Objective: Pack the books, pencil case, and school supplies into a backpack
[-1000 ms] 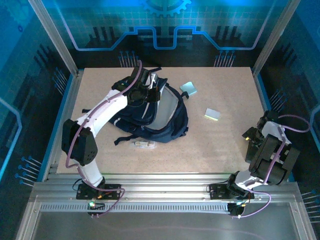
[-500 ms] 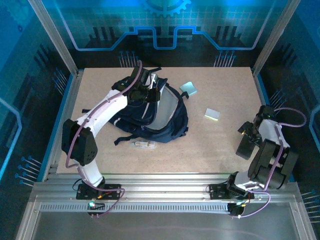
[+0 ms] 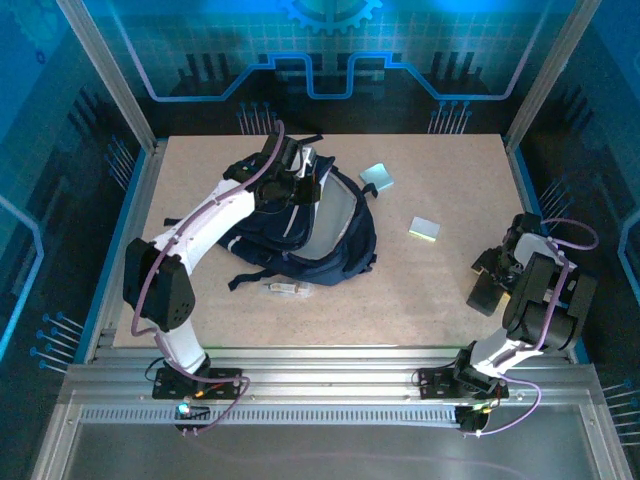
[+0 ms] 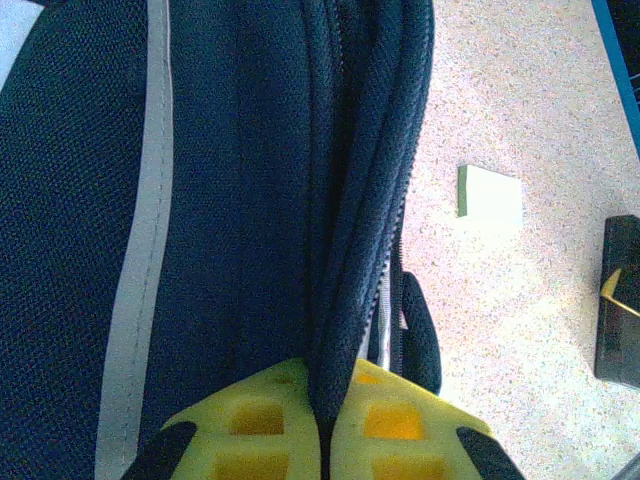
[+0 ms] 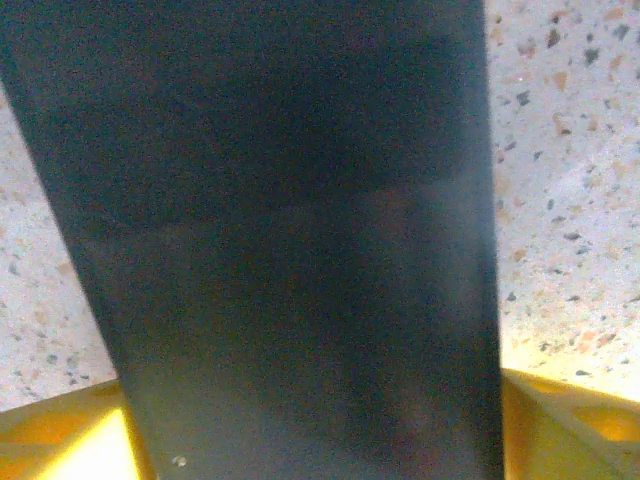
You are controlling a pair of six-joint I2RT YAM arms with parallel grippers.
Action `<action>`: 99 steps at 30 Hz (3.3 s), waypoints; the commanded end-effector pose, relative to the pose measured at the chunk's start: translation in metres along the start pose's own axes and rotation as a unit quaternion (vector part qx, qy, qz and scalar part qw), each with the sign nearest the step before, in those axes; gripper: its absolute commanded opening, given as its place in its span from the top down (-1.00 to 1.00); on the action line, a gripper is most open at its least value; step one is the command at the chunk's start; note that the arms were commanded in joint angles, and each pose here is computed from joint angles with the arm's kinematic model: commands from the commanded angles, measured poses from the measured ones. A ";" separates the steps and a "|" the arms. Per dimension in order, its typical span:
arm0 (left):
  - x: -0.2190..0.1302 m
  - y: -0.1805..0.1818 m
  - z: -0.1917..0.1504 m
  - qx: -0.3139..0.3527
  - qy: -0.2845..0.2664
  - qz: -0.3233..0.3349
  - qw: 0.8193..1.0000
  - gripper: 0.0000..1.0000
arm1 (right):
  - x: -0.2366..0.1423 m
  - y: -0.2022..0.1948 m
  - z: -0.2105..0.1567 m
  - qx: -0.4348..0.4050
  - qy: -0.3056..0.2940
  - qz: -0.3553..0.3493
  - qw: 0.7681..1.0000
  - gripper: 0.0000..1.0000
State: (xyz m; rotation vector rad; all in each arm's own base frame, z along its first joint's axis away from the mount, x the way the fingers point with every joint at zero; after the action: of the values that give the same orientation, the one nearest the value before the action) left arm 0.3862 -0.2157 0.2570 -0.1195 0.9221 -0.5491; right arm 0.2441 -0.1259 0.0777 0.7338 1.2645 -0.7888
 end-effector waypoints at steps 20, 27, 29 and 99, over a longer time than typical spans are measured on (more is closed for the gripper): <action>-0.031 -0.006 0.052 0.005 -0.121 -0.056 0.991 1.00 | -0.142 0.141 -0.050 -0.102 -0.016 0.339 0.935 -0.09; -0.034 -0.014 0.061 0.011 -0.125 -0.078 0.989 1.00 | -0.166 0.230 -0.102 -0.146 0.031 0.426 0.892 -0.08; -0.036 -0.015 0.064 0.016 -0.125 -0.080 0.989 1.00 | -0.164 0.254 -0.117 -0.151 0.043 0.433 0.888 -0.08; -0.010 0.057 -0.075 -0.291 -0.107 0.017 0.951 -0.55 | -0.157 0.214 -0.212 -0.349 -0.023 0.315 0.882 -0.33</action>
State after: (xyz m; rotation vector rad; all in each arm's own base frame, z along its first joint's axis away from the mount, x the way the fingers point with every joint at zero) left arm 0.3478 -0.1635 0.2055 -0.5781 0.9036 -0.3175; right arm 0.2953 0.1752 0.2148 0.4874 1.0746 0.2083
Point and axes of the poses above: each hand's point on the last joint's axis, 136 mm out from that joint toward the fingers, its own x axis out along the fingers, its own y axis along the line the jaws close on, z = x × y, the point moved 6 cm from there along -x, back along the fingers, and after that the axes turned 11 degrees about x, right-handed, at the moved point
